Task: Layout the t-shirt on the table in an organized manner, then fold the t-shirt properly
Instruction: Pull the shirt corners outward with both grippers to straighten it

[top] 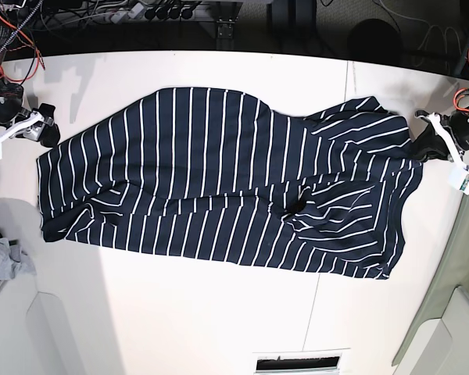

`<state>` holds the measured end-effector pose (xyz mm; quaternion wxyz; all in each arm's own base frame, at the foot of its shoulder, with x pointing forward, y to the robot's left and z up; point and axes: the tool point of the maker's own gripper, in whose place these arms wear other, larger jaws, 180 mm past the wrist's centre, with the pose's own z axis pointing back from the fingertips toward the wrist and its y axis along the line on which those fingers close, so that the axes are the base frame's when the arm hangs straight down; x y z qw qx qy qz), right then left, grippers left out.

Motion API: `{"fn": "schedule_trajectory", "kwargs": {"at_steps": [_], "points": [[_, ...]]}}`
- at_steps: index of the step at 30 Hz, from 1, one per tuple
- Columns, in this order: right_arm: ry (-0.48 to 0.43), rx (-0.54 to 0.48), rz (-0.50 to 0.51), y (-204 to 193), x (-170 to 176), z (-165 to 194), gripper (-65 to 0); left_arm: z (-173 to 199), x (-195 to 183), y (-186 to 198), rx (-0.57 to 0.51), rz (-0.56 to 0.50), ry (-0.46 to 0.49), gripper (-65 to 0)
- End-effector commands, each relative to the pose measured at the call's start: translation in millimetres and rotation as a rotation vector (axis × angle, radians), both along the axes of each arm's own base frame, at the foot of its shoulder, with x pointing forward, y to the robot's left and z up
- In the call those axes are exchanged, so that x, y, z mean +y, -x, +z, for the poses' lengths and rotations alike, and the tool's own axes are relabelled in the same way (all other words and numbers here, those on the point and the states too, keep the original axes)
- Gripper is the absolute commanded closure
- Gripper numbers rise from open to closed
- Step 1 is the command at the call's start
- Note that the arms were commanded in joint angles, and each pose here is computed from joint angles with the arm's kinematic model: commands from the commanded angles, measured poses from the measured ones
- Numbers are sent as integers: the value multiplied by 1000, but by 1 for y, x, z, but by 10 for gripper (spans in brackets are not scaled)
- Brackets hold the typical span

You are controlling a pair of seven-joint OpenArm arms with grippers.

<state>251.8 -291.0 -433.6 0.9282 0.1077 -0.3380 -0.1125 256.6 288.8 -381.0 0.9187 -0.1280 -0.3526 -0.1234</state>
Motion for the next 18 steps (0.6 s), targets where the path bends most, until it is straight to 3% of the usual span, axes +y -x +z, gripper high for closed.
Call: {"fn": "schedule_trajectory", "kwargs": {"at_steps": [1, 5, 14, 16, 18], "points": [[11, -60, -3, -13, -5, 15, -443, 14, 1, -10, -49, -3, 7, 0], [-24, -65, 14, -17, 11, 10, -443, 6, -5, -5, -23, -1, 22, 0], [-137, 29, -18, -5, 69, -41, -435, 3, -7, -2, -8, -2, 24, 0], [-149, 29, -20, -6, 76, -43, -326, 2, -7, -1, 0, -3, 21, 0], [-154, 22, -19, -8, 78, -42, -156, 0, -6, 1, 17, -6, 15, 0]]}}
